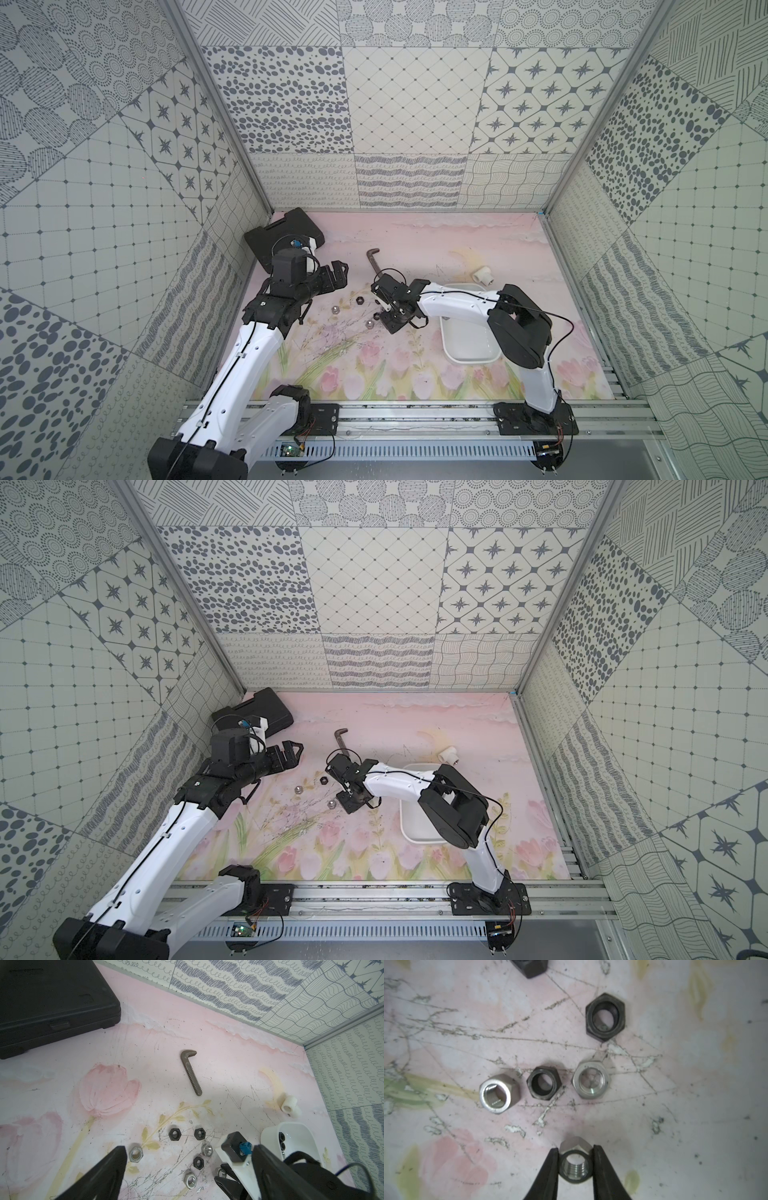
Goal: Put the nuts on the desktop into the storage box
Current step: Pick up the nut from the center of the board, then place the nut in the storage box.
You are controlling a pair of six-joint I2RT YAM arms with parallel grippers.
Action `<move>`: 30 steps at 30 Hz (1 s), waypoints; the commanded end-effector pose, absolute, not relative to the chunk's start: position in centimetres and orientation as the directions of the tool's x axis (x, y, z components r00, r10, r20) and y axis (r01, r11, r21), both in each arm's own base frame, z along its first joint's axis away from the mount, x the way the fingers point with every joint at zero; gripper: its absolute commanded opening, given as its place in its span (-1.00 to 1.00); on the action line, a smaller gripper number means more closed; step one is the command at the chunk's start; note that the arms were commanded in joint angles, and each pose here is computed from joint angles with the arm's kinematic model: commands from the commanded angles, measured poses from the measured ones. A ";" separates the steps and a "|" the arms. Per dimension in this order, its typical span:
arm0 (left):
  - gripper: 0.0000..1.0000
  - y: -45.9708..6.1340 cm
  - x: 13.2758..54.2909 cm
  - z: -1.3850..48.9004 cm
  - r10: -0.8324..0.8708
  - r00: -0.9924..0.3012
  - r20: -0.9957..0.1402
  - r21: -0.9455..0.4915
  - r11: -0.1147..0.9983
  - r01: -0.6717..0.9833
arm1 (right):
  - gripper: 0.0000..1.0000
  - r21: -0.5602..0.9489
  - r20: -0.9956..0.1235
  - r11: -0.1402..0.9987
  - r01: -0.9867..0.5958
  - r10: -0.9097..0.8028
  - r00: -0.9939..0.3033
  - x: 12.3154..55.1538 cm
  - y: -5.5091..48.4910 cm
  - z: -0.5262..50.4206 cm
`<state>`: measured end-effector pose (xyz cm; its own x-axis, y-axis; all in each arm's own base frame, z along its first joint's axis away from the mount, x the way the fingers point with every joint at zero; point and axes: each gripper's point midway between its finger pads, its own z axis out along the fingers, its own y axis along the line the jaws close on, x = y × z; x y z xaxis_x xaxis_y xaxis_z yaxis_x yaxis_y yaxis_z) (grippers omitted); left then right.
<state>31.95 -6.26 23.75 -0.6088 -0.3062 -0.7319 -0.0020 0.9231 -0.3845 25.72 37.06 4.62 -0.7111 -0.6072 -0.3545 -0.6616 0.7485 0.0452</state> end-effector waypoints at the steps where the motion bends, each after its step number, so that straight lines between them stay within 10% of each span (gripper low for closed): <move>1: 0.98 -6.3 32.2 24.3 -0.302 -0.592 -0.747 -0.381 0.924 0.010 | -0.63 0.130 -0.533 0.767 -0.628 -0.480 -0.697 27.3 37.2 11.2; 16: 0.98 -6.4 32.3 24.4 -0.306 -0.590 -0.747 -0.388 0.921 0.015 | -0.64 0.063 -0.541 0.973 -0.223 -0.154 -0.826 30.0 16.8 13.0; 30: 0.98 -6.4 32.3 24.2 -0.305 -0.597 -0.742 -0.386 0.922 0.009 | -0.64 0.047 -0.321 0.965 -0.260 -0.231 -0.918 26.1 16.9 5.6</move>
